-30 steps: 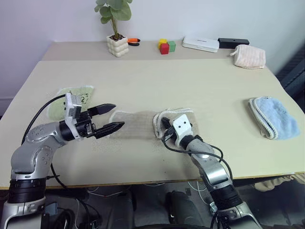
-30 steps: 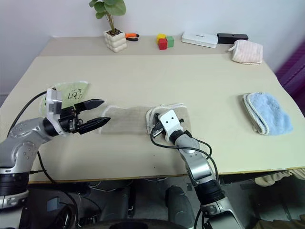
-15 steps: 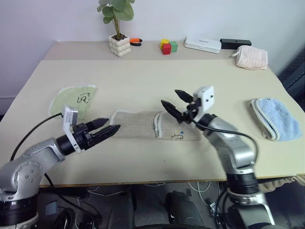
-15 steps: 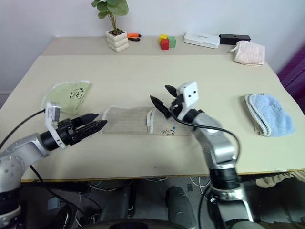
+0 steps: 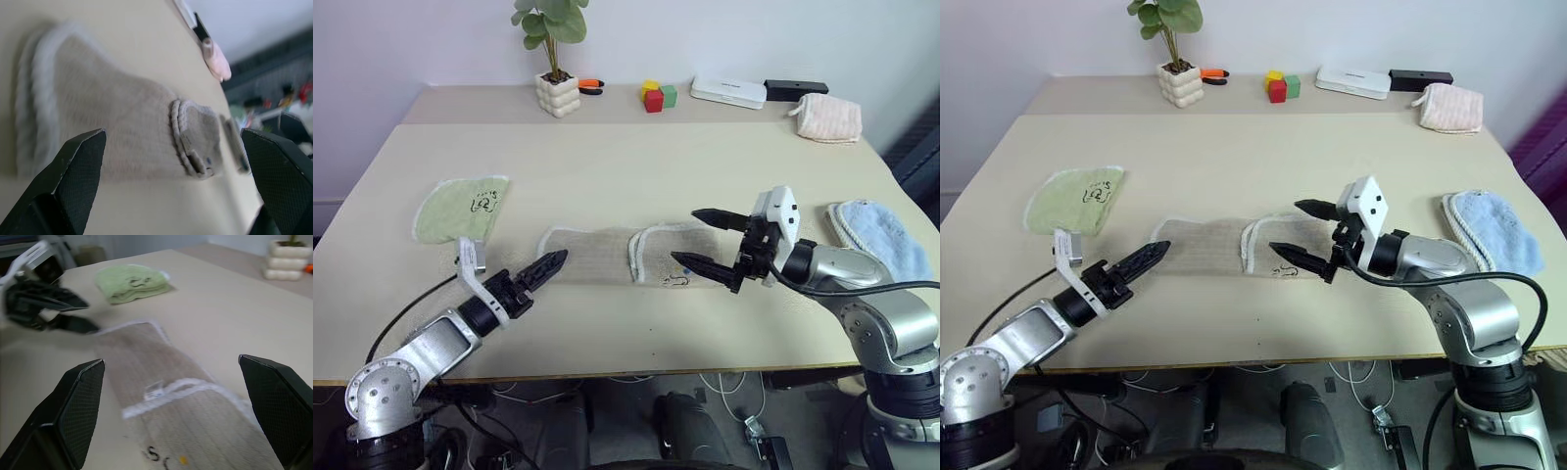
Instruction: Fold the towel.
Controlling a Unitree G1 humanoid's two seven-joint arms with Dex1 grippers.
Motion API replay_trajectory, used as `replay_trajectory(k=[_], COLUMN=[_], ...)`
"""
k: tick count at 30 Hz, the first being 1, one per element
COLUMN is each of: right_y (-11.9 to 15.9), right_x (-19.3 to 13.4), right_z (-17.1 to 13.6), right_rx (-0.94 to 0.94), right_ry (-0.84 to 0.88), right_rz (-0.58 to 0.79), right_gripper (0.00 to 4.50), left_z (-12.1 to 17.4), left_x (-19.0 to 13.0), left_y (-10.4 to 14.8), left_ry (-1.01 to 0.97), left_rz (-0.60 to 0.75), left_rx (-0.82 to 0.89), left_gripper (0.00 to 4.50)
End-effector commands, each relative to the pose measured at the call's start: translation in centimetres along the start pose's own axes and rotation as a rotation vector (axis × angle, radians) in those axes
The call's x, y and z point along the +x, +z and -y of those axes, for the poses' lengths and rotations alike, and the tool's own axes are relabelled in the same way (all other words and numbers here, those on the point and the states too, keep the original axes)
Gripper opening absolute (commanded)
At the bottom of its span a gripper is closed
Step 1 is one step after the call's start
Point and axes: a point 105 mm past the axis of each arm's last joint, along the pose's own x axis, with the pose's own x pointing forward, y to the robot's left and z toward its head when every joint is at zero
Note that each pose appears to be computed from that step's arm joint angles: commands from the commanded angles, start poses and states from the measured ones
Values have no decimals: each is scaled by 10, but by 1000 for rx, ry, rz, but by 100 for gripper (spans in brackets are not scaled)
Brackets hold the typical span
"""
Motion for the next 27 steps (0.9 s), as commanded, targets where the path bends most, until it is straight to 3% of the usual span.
replay_trajectory(k=[1, 12, 27], right_y=[11, 12, 11], right_x=[-3, 0, 6], right_z=[0, 3, 6], right_rx=[-20, -56, -89], right_ry=[-10, -12, -35], right_rz=[38, 39, 34], right_gripper=[445, 445, 445], left_z=[-1, -11, -39], left_x=[-6, -5, 19], left_y=[4, -8, -6], left_ry=[22, 107, 167], left_rz=[40, -7, 13], left_rx=[-99, -257, -309], left_gripper=[450, 450, 450])
